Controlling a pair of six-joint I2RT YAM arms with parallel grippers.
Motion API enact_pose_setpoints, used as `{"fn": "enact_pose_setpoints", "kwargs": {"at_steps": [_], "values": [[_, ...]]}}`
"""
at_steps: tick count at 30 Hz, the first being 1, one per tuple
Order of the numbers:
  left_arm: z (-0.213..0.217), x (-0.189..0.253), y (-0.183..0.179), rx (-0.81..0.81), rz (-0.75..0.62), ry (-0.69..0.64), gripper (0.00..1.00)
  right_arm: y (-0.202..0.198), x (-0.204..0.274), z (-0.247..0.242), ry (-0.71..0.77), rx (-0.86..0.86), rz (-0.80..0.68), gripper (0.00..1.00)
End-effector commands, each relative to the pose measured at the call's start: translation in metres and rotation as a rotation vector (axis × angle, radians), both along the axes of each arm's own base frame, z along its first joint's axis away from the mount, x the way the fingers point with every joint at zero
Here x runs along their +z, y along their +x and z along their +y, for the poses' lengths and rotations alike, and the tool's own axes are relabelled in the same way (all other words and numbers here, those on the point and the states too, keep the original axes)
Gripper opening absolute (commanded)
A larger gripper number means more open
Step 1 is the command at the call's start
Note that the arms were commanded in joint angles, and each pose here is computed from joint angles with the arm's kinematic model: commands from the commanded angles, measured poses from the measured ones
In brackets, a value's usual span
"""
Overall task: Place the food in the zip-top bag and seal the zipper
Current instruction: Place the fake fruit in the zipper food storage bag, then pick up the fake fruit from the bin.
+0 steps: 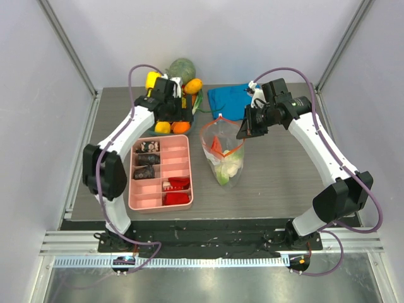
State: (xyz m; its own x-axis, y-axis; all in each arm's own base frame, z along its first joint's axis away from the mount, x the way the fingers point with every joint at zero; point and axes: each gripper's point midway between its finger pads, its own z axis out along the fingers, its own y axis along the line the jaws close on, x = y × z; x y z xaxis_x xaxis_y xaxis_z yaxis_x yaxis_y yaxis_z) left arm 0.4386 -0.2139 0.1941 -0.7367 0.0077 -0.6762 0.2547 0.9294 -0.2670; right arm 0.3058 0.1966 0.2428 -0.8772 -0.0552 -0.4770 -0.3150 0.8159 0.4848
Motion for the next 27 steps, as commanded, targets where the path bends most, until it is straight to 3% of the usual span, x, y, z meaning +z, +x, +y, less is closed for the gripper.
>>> {"fn": "enact_pose_setpoints", "kwargs": {"at_steps": [1, 13, 21, 27], "values": [[0.009, -0.015, 0.014, 0.119, 0.042, 0.014, 0.90, 0.000, 0.017, -0.001, 0.009, 0.002, -0.071, 0.01], [0.012, -0.077, 0.045, 0.306, 0.144, 0.046, 0.89, 0.002, 0.015, -0.001, 0.009, -0.004, -0.067, 0.01], [0.013, -0.098, 0.053, 0.326, 0.158, 0.069, 0.89, 0.001, 0.013, -0.001, 0.009, -0.001, -0.060, 0.01], [0.019, -0.114, 0.055, 0.349, 0.168, 0.115, 0.82, 0.002, 0.014, 0.000, 0.013, -0.001, -0.060, 0.01]]}}
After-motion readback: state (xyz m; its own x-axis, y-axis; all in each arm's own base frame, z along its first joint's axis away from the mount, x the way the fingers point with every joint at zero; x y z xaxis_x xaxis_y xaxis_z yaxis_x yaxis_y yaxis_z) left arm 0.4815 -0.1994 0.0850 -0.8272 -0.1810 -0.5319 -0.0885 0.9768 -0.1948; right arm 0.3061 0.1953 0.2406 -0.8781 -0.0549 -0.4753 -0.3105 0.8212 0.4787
